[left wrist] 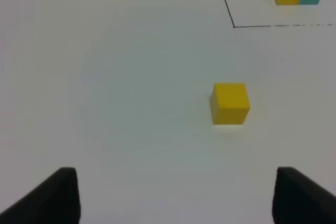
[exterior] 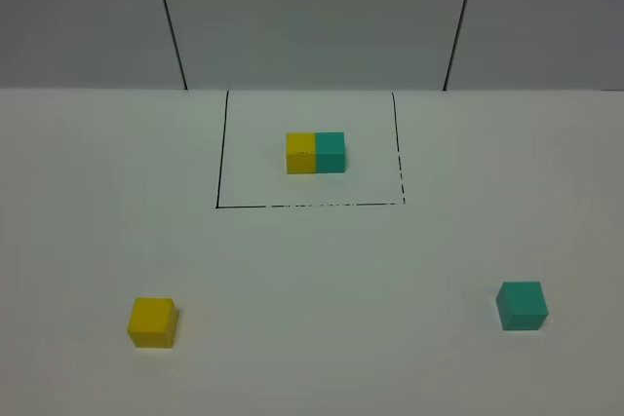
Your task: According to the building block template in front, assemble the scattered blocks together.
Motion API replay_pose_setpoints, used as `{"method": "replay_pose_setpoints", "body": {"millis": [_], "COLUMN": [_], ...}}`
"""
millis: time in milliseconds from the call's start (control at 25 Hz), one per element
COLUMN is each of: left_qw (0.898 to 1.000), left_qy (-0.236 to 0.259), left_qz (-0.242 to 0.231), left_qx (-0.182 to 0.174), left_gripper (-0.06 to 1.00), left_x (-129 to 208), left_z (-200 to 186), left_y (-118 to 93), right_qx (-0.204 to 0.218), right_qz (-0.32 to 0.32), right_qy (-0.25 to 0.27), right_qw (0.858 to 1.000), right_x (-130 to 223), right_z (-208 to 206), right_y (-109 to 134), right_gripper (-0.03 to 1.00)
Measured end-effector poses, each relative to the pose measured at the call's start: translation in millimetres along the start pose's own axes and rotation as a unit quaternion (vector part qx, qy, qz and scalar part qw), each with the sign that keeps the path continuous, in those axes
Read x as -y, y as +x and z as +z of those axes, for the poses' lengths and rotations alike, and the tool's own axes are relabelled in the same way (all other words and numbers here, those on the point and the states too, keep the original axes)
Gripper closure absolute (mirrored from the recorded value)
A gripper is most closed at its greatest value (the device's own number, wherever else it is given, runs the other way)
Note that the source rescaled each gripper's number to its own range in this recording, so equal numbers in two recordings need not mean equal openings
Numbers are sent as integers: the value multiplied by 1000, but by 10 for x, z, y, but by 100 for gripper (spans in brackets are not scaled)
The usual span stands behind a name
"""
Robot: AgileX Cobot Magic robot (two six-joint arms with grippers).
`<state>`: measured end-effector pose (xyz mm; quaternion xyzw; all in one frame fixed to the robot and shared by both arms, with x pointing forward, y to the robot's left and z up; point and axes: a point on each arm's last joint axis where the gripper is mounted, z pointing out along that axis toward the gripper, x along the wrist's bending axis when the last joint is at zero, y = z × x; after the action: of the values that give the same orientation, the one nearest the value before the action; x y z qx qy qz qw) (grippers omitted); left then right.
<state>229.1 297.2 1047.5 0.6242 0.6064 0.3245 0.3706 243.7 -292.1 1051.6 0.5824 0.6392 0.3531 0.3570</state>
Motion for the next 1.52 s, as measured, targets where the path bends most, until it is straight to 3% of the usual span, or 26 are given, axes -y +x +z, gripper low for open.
{"method": "replay_pose_setpoints", "body": {"millis": [960, 1200, 1320, 1520], "left_qw": [1000, 999, 995, 976], "left_qy": [4, 46, 93, 213], "left_qz": [2, 5, -13, -39], "left_qx": [-4, -15, -17, -10], "left_gripper": [29, 24, 18, 14], "left_x": [-7, -244, -422, -714], "left_z": [10, 129, 294, 748], "left_y": [7, 26, 31, 19], "right_qx": [0, 0, 0, 0], "right_qz": [0, 0, 1, 1], "right_qy": [0, 0, 0, 0], "right_qw": [1000, 1000, 1000, 1000], "right_x": [0, 0, 0, 0], "right_z": [0, 0, 0, 0], "right_y": [0, 0, 0, 0], "right_gripper": [38, 38, 38, 38]}}
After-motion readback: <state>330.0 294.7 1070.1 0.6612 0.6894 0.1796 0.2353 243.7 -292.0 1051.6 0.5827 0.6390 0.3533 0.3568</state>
